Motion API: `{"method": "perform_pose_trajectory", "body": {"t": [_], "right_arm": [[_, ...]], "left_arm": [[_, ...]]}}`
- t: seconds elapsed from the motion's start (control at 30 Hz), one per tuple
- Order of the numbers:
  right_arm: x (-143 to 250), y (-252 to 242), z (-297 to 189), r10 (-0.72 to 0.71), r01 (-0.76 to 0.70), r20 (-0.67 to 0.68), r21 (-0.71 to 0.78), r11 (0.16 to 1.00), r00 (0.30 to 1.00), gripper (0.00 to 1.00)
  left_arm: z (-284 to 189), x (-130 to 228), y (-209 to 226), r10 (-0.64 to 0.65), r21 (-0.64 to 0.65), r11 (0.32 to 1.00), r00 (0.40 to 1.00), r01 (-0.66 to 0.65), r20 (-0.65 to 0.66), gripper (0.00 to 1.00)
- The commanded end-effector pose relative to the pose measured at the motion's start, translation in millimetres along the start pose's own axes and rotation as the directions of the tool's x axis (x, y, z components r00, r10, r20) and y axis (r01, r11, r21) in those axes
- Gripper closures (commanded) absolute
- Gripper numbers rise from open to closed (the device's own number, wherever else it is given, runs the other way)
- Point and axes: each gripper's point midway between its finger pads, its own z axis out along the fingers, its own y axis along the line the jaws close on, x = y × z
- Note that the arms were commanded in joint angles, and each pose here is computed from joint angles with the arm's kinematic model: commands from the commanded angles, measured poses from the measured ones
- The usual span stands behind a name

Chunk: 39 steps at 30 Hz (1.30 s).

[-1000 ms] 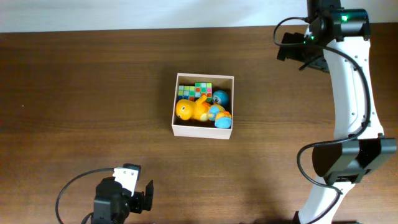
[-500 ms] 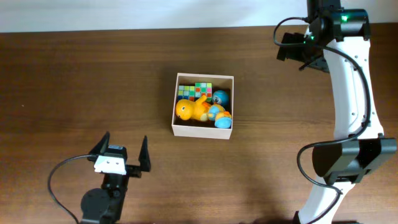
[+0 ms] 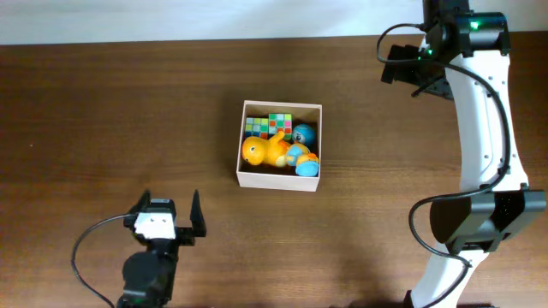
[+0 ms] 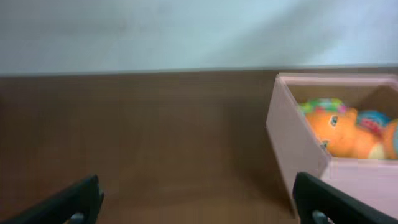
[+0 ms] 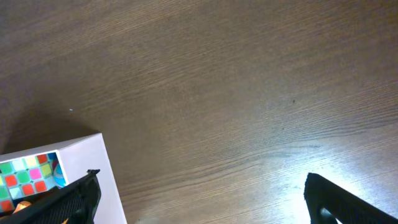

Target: Pack container

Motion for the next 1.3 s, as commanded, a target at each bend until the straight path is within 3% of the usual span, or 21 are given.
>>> {"method": "perform_pose_trajectory", "body": {"t": [0.0,0.33,0.7,1.1,1.27], "right_arm": [[-5.0,0.0,-19.5,0.013,-0.012,0.049,-0.016,1.000,0.999,0.01],[-5.0,0.0,-19.5,0.013,-0.012,0.049,-0.016,1.000,0.999,0.01],[-5.0,0.0,-19.5,0.013,-0.012,0.049,-0.016,1.000,0.999,0.01],[-5.0,0.0,-19.5,0.013,-0.012,0.049,-0.016,1.000,0.999,0.01],[-5.0,0.0,-19.5,0.013,-0.012,0.049,-0.016,1.000,0.999,0.01]], "left_arm": [[-0.5,20.1,5.5,0.002,-0.032,0.999,0.997,-0.004,-0.075,0.01],[-3.3,42.7,5.6,0.014,-0.029,0.999,0.986,-0.019,-0.167,0.01],[-3.2,42.2,5.6,0.013,-0.029,0.999,0.986,-0.019,-0.165,0.01],[-15.6,-4.3,32.6,-0.026,-0.133,0.991,0.998,0.032,0.049,0.01],[-15.1,-2.6,32.8,-0.026,-0.134,0.991,0.999,0.031,0.042,0.01]]}}
